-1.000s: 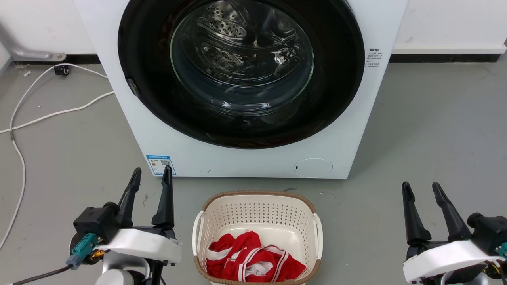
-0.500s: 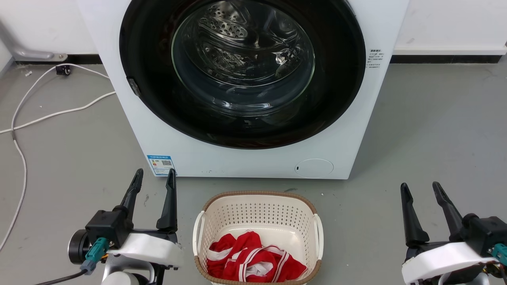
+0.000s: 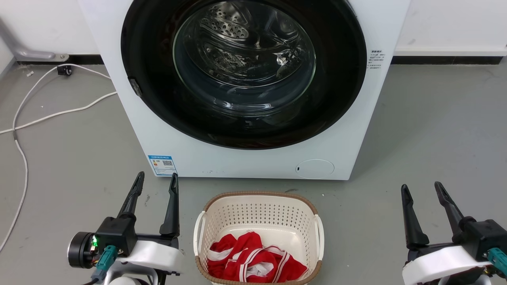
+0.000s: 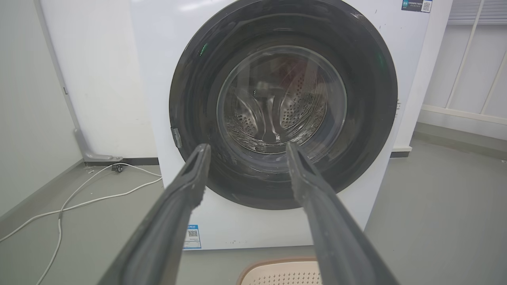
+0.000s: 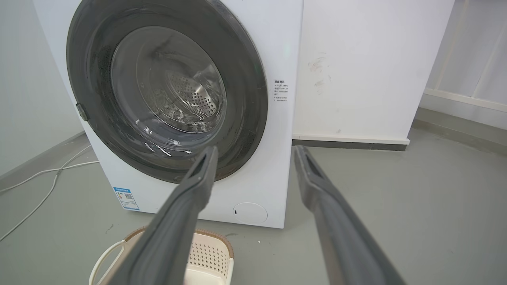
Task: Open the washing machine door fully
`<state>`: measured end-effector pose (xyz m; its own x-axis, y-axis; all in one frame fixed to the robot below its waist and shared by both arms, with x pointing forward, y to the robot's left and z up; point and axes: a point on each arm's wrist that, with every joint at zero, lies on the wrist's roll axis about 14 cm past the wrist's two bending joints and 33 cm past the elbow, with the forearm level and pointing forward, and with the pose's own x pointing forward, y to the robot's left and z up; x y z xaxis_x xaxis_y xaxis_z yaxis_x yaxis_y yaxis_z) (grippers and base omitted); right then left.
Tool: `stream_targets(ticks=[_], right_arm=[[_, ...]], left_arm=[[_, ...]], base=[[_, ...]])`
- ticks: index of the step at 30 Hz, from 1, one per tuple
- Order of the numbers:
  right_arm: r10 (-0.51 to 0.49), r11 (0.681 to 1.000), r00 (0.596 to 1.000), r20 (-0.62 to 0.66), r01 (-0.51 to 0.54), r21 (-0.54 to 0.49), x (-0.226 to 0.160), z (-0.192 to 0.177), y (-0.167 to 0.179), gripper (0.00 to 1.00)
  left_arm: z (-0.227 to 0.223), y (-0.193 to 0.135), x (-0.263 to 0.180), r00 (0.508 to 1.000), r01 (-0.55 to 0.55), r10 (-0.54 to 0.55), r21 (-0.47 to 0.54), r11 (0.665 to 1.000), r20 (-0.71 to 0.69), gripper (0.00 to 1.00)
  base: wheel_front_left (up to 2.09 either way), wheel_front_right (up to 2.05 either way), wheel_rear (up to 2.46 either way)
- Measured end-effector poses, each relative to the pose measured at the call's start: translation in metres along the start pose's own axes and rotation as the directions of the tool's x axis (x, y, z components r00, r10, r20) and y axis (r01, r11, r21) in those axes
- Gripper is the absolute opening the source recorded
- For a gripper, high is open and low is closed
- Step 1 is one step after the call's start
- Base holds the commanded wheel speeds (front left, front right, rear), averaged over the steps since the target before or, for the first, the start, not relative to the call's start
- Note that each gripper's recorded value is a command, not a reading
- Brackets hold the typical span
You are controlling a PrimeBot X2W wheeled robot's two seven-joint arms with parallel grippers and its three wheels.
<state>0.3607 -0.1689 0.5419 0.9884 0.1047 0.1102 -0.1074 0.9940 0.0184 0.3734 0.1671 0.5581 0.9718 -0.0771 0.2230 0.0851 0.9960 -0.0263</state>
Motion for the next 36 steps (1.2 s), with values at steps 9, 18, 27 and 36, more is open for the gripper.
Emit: stream_targets(ticks=[9,18,27,36], right_arm=[[0.008,0.999,1.000,0.004,-0.008,-0.046,-0.0003,0.0005,0.0017,1.00],[0.010,0.998,1.000,0.008,-0.010,-0.056,-0.0001,0.0009,0.0020,1.00],[0.010,0.998,1.000,0.002,-0.010,-0.054,0.0000,-0.0009,0.0021,1.00],[0.004,0.999,1.000,-0.006,-0.004,-0.033,-0.0008,-0.0037,0.0005,0.00]], left_arm=[[0.0028,0.0002,-0.0014,1.000,0.000,-0.001,0.050,0.999,0.017,1.00],[0.0029,0.0011,-0.0026,1.000,-0.005,0.003,0.066,0.998,0.019,1.00],[0.0016,0.0029,-0.0031,1.000,-0.010,0.009,0.061,0.998,0.016,1.00],[0.0010,0.0031,-0.0024,1.000,-0.012,0.011,0.055,0.998,0.015,1.00]], base=[[0.00,0.00,0.00],[0.00,0.00,0.00],[0.00,0.00,0.00],[0.00,0.00,0.00]])
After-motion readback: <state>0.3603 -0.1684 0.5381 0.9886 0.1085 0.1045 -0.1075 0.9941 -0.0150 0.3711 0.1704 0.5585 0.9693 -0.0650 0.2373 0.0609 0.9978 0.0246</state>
